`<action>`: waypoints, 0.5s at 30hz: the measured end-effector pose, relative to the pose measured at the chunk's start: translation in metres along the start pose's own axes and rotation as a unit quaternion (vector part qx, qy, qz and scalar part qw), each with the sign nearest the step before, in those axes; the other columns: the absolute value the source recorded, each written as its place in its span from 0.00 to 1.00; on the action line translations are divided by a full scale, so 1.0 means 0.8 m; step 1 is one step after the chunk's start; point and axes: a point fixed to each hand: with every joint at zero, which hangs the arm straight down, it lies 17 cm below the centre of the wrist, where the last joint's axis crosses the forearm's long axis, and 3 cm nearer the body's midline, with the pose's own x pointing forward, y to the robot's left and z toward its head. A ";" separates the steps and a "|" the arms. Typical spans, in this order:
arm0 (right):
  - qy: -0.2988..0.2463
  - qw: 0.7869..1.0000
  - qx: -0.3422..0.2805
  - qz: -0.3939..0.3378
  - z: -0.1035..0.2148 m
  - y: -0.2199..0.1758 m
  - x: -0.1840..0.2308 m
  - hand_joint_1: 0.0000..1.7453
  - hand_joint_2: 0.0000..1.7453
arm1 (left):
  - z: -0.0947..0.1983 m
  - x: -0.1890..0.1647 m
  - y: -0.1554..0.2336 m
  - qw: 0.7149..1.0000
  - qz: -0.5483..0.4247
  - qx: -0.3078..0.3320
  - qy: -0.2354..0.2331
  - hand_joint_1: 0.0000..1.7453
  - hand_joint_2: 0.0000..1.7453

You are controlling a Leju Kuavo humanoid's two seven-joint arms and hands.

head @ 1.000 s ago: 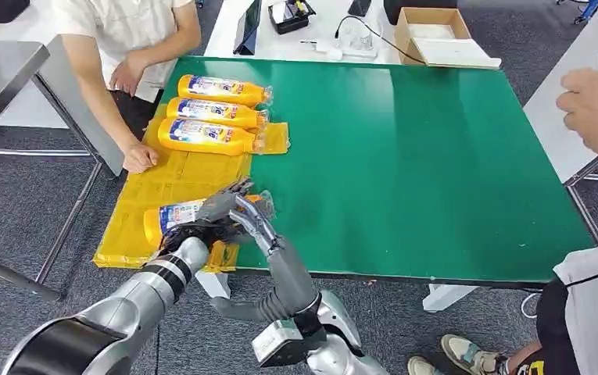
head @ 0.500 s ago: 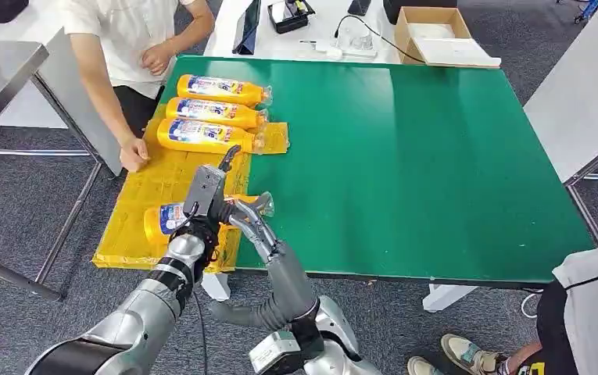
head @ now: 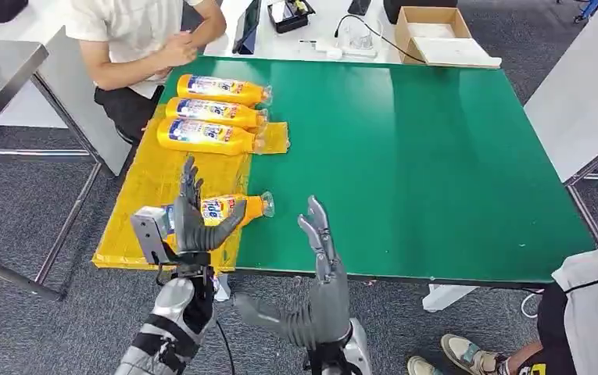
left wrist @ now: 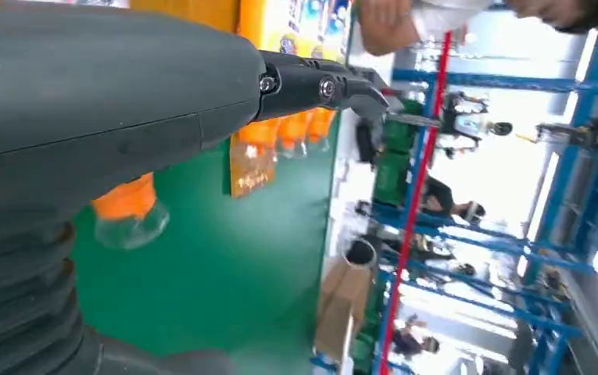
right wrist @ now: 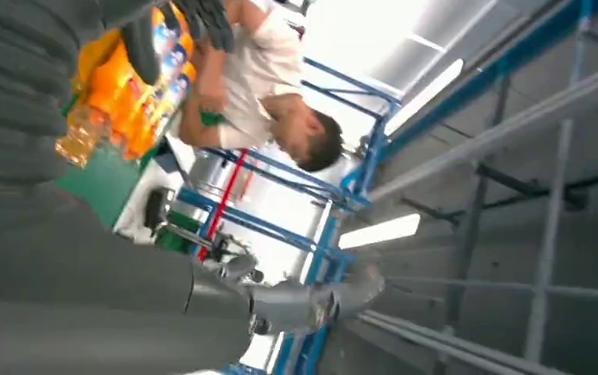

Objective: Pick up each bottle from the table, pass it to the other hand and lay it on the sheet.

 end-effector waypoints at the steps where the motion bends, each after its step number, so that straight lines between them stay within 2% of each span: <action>1: -0.002 1.000 -0.003 0.000 0.000 -0.003 0.004 0.00 1.00 | 0.004 0.007 -0.005 1.000 0.004 -0.004 -0.006 0.00 1.00; 4: -0.011 0.999 -0.034 0.024 -0.009 -0.032 0.018 0.00 1.00 | 0.019 0.021 -0.006 1.000 0.026 0.002 -0.017 0.00 1.00; 8: -0.026 0.987 -0.099 0.127 -0.027 -0.105 0.030 0.00 1.00 | 0.042 0.043 0.001 0.998 0.041 0.023 -0.035 0.00 1.00; 11: 0.006 0.972 -0.154 0.175 -0.024 -0.163 0.018 0.00 1.00 | 0.059 0.062 0.005 0.997 0.033 0.030 -0.057 0.00 1.00; 15: 0.034 0.950 -0.193 0.241 -0.009 -0.223 0.006 0.00 1.00 | 0.086 0.092 -0.007 0.994 -0.022 0.009 -0.109 0.00 1.00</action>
